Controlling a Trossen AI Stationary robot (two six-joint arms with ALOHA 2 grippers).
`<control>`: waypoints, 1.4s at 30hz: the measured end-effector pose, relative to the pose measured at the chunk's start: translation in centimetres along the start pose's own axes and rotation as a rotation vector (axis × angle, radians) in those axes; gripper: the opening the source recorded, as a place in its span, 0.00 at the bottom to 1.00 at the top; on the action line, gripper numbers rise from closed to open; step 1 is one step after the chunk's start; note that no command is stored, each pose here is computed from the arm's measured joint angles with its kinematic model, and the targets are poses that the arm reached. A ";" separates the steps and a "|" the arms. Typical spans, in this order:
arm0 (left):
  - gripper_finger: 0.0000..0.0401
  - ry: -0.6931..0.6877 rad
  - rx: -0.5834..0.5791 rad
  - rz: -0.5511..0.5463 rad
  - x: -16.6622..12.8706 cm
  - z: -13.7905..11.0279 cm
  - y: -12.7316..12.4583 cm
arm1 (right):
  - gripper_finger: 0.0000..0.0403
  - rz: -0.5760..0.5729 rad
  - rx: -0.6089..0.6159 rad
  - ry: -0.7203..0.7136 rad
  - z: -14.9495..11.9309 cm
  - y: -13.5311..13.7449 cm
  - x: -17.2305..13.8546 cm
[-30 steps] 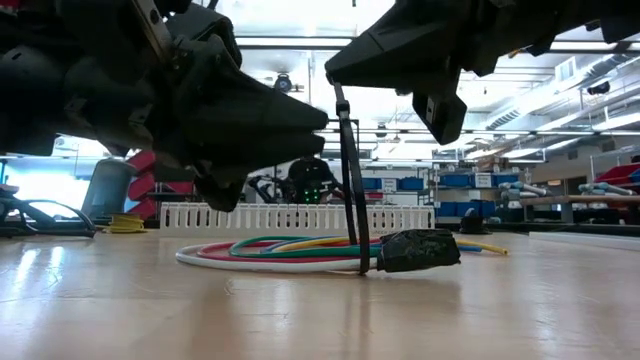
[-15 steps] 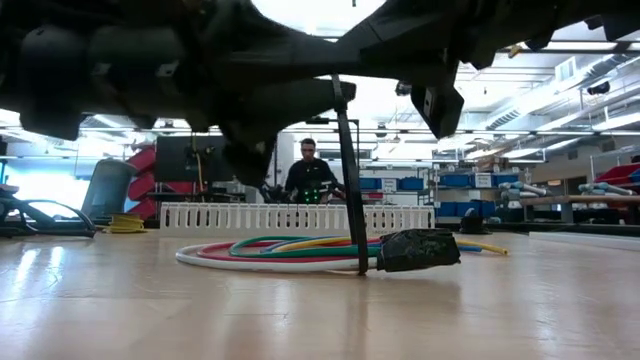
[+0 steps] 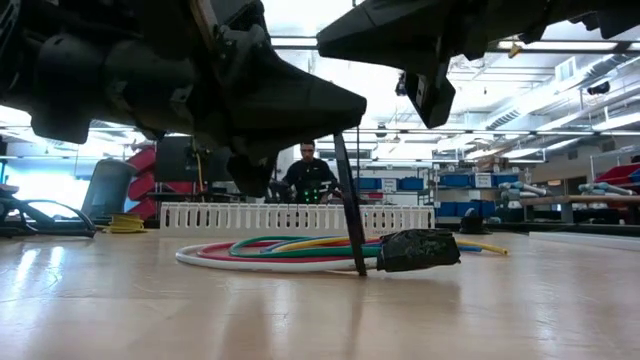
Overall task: Ziptie cables
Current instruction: Insert zip tie on the cable wire
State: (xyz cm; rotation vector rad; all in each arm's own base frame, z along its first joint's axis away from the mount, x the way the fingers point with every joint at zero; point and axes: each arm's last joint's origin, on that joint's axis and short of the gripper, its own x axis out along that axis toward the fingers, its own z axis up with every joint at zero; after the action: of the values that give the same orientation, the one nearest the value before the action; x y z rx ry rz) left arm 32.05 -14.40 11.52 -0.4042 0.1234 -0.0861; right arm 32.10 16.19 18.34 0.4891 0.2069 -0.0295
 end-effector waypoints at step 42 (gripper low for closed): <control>0.00 0.006 0.240 -0.015 -0.1 -0.1 -0.2 | 0.17 -0.056 -0.034 0.059 -1.3 0.3 -0.6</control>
State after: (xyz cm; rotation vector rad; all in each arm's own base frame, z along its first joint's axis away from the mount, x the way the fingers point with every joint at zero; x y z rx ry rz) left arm 31.98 -14.57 11.49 -0.1656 0.1145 -0.1152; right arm 31.28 17.09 17.49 0.4504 0.2786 -0.0661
